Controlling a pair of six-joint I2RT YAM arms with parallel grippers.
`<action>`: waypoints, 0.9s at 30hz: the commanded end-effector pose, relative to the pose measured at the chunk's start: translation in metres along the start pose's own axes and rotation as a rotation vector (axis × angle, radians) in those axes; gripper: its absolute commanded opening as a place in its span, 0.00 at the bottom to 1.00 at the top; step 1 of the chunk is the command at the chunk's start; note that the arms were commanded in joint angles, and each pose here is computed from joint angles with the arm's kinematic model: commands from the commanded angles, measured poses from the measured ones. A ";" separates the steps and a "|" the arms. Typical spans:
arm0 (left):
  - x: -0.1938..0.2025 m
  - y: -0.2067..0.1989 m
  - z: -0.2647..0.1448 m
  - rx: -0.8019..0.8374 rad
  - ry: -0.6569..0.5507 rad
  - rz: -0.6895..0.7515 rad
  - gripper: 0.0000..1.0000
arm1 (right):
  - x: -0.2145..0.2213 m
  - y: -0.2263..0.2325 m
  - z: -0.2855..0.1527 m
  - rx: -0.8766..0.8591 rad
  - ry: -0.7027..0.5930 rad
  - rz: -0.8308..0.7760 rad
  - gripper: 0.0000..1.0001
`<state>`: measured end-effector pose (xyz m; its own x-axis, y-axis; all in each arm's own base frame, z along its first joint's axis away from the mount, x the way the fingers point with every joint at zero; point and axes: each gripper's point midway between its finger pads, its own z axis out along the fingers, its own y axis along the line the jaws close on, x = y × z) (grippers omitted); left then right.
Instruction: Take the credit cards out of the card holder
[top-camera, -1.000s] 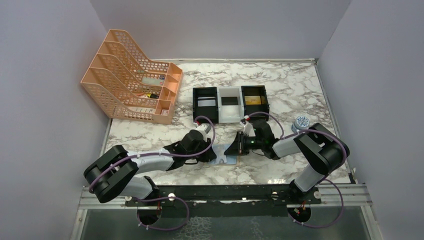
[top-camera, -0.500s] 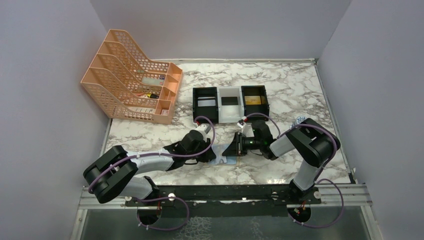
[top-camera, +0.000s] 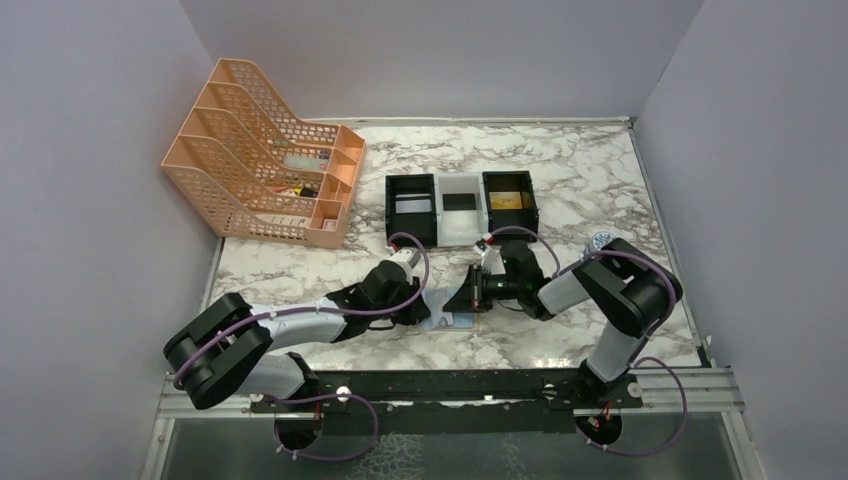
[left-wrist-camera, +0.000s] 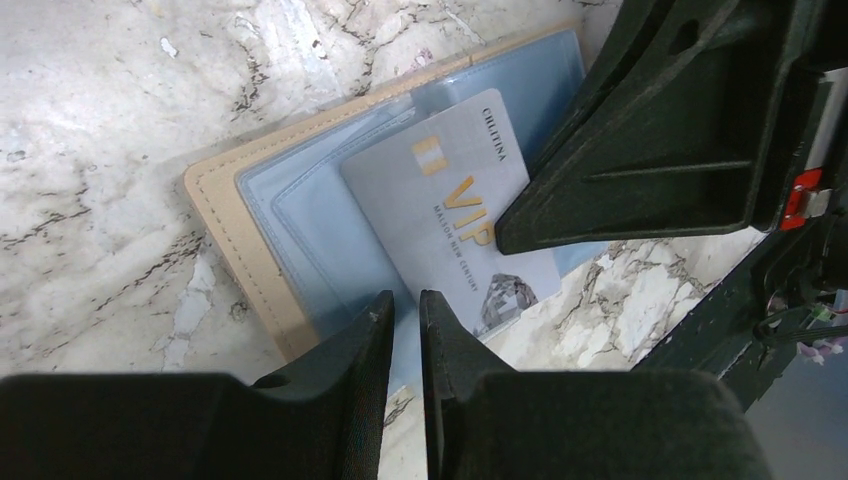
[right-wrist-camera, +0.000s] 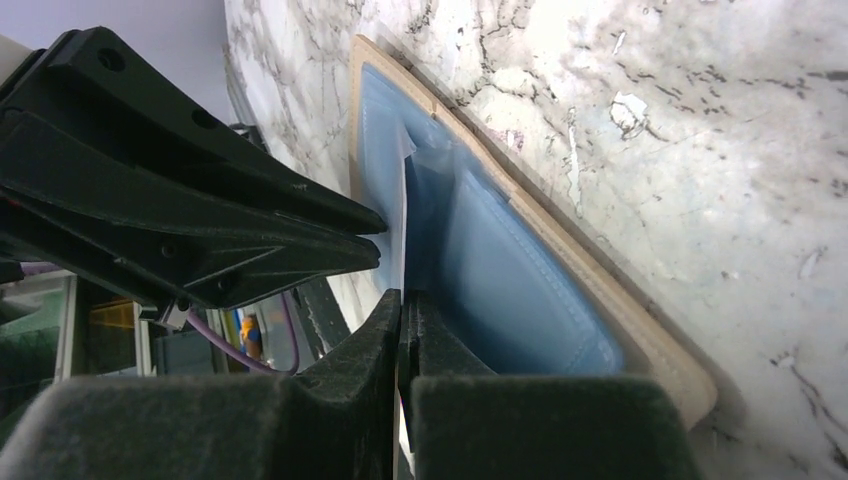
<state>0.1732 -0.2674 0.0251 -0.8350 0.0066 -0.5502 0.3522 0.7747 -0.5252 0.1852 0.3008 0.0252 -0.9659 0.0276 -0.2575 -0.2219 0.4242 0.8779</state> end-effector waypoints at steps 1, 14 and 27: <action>0.010 0.019 -0.006 -0.083 0.019 0.010 0.20 | -0.008 -0.013 -0.008 0.115 -0.067 -0.036 0.01; 0.006 0.020 -0.011 -0.089 -0.005 0.014 0.20 | -0.023 -0.005 -0.036 0.240 -0.155 -0.114 0.01; -0.011 0.012 -0.024 -0.081 -0.067 0.016 0.41 | -0.028 0.025 -0.046 0.177 -0.164 -0.195 0.01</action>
<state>0.1724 -0.2501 0.0368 -0.8159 -0.0133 -0.5780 0.3355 0.8033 -0.4921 0.1995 0.2648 0.0650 -0.8803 0.0894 -0.4660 -0.3234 0.6056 0.7271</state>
